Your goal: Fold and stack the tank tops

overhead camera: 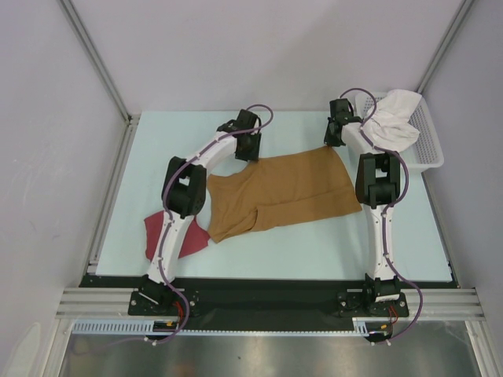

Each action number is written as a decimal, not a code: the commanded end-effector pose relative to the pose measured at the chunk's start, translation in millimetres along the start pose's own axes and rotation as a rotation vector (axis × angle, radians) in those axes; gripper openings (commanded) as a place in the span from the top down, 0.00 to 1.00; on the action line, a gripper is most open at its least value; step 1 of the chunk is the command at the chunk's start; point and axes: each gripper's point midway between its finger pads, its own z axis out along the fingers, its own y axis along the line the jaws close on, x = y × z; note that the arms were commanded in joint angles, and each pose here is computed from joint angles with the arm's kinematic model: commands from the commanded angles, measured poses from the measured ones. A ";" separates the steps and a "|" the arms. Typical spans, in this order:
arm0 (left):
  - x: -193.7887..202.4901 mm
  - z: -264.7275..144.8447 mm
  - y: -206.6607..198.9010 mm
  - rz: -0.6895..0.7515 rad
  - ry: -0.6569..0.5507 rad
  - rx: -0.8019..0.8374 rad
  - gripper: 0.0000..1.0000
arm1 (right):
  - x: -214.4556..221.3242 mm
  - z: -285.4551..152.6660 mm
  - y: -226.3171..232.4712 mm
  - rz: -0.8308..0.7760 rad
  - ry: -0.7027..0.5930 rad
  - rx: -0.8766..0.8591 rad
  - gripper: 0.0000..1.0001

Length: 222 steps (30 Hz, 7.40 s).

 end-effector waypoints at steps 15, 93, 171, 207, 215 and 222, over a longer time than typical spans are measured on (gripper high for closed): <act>-43.4 -44.6 -15.0 0.000 -0.144 0.091 1.00 | -26.5 -34.4 -14.9 0.099 -0.089 0.000 1.00; 141.1 -118.0 -53.5 0.054 -0.137 0.104 0.99 | 74.0 -123.7 -97.8 0.337 -0.106 0.114 0.96; 175.2 -233.2 42.6 -0.251 -0.249 -0.030 0.16 | 77.7 -182.7 27.8 0.019 -0.155 -0.270 0.45; 271.3 -199.4 0.1 -0.798 -0.053 0.150 0.30 | 164.3 -211.8 85.1 -0.090 -0.021 -0.539 0.45; 261.2 -179.1 2.1 -0.874 -0.072 0.098 0.30 | 159.6 -206.9 70.0 -0.041 -0.037 -0.492 0.43; 244.0 -147.8 7.4 -1.000 -0.086 0.043 0.32 | 156.4 -213.2 64.4 -0.024 -0.057 -0.498 0.42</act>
